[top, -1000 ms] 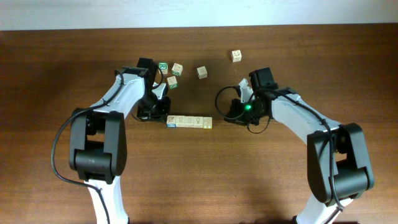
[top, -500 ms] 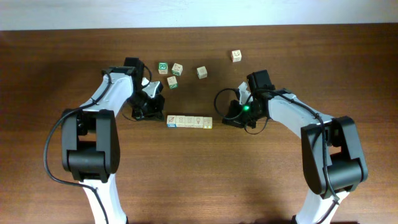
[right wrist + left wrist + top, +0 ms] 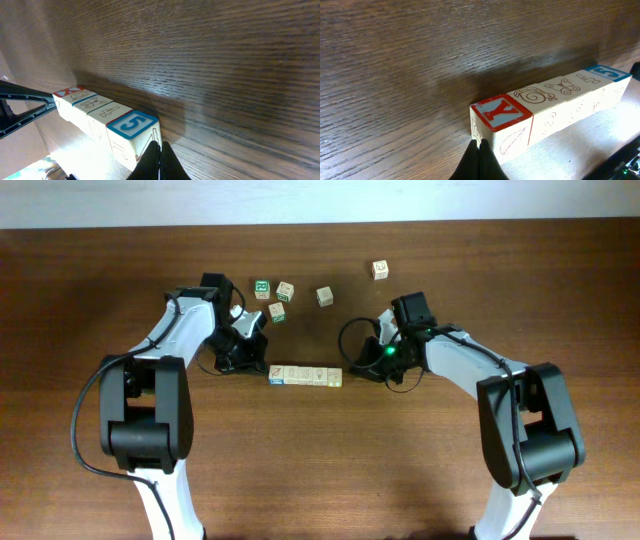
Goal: Rotate 5 blocks
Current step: 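Squeeze the block row between left and right grippers from both ends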
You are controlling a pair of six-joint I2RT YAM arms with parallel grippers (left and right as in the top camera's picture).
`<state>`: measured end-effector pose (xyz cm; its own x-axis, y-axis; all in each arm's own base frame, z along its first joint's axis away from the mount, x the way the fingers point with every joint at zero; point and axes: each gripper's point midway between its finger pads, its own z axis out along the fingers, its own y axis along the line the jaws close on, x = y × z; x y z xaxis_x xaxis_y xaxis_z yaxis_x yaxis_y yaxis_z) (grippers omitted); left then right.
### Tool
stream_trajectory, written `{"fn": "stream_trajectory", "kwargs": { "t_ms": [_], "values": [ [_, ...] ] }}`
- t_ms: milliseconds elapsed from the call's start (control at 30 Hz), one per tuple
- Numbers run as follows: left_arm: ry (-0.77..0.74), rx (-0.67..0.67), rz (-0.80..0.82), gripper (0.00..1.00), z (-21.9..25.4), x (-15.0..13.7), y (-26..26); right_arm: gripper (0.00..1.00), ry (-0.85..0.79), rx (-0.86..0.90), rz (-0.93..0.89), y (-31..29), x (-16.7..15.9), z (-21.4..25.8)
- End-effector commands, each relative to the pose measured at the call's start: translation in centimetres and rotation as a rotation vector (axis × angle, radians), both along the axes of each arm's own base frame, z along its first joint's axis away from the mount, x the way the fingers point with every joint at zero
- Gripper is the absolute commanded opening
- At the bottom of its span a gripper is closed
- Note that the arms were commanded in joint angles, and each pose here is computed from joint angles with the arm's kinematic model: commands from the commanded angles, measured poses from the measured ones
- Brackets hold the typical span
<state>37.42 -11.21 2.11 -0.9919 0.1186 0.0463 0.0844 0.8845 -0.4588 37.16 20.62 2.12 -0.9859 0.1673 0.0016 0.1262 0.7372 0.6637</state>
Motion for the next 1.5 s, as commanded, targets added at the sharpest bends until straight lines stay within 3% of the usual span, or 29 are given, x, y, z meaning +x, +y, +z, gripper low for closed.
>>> {"fn": "stream_trajectory", "kwargs": {
  "t_ms": [0, 467, 700, 933, 1267, 1467],
  "values": [
    [-0.028, 0.006, -0.022, 0.00, 0.4, 0.0, 0.0, 0.04, 0.036, -0.008, -0.019, 0.2, -0.4, -0.8],
    [-0.030, 0.027, -0.043, 0.00, 0.3, -0.2, -0.5, 0.04, 0.041, -0.051, 0.017, 0.2, -1.2, -1.3],
    [-0.022, 0.027, -0.044, 0.00, 0.3, -0.4, -0.5, 0.04, -0.081, -0.097, 0.277, -2.0, -1.3, 0.6],
    [-0.023, 0.027, -0.044, 0.00, 0.3, -0.4, -0.5, 0.04, -0.151, -0.097, 0.358, -0.3, -1.3, 0.3],
    [-0.021, 0.024, -0.044, 0.00, 0.3, -0.4, -0.5, 0.04, -0.025, -0.057, 0.251, 0.2, -1.5, -1.1],
    [-0.021, 0.024, -0.044, 0.00, 0.3, -0.4, -0.5, 0.04, -0.030, -0.007, 0.242, 0.3, -1.0, -1.1]
  ]
}}
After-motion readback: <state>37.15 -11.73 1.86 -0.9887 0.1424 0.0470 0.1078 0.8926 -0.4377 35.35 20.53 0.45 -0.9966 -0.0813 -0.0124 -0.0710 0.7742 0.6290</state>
